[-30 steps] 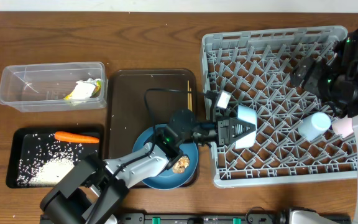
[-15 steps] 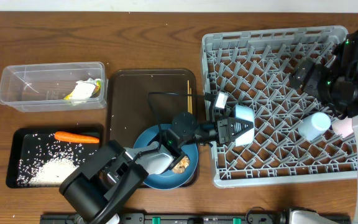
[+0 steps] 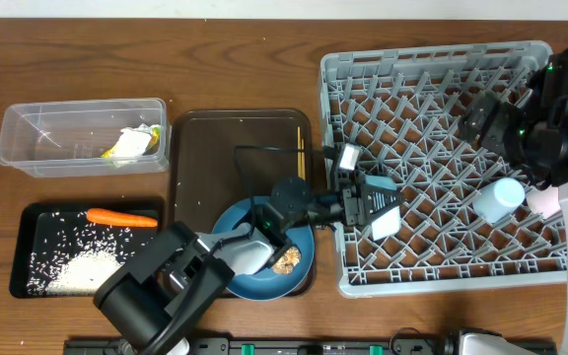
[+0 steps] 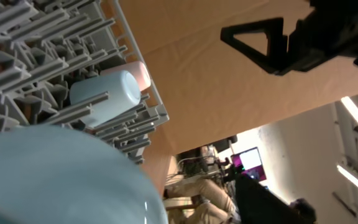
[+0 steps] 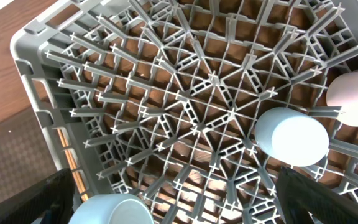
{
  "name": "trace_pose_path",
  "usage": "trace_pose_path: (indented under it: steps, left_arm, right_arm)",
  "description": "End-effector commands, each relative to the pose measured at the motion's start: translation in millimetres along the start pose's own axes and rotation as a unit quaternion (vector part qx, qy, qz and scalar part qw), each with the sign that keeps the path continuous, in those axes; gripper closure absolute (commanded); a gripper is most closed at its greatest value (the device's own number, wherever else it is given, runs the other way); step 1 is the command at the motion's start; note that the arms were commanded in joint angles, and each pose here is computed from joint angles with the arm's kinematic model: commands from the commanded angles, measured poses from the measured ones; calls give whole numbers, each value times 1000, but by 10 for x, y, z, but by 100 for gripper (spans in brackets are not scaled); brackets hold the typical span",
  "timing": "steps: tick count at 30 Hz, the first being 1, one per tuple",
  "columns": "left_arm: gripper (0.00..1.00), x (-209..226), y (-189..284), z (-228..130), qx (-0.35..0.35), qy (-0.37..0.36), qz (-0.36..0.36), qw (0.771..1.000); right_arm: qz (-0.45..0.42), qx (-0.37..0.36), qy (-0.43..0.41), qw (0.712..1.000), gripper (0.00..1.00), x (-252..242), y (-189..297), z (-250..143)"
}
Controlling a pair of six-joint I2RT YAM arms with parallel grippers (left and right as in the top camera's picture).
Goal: Sort waste into correct bins and load items into the dishwasher rack
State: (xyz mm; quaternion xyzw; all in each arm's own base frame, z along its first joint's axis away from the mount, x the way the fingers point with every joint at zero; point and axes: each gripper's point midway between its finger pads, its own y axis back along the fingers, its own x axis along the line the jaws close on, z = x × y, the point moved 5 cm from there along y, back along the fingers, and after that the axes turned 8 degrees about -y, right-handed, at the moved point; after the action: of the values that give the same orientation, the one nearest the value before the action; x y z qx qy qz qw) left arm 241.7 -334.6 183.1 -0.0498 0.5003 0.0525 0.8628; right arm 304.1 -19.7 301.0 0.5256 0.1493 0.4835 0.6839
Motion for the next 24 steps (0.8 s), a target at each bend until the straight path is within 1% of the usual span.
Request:
trace_pose_path:
  steps: [1, 5, 7, 12, 19, 24]
  left_arm:
    - [39, 60, 75, 44, 9, -3, -2, 1000]
    - [39, 121, 159, 108, 15, 3, 3, 1000]
    - [39, 199, 205, 118, 20, 23, 26, 999]
    - [39, 342, 333, 123, 32, 36, 78, 996]
    - [39, 352, 559, 174, 33, 14, 153, 988]
    - [39, 324, 825, 206, 27, 0, 229, 973]
  right_arm:
    - [-6, -6, 4, 1000, 4, -16, 19, 17]
    - [-6, -6, 4, 1000, 4, -17, 19, 17]
    - [-5, -5, 4, 1000, 4, -16, 19, 17]
    - [-6, -5, 4, 1000, 3, -19, 19, 14]
    - [-6, -5, 4, 1000, 3, -19, 19, 14]
    - [-6, -5, 4, 1000, 3, -19, 19, 14]
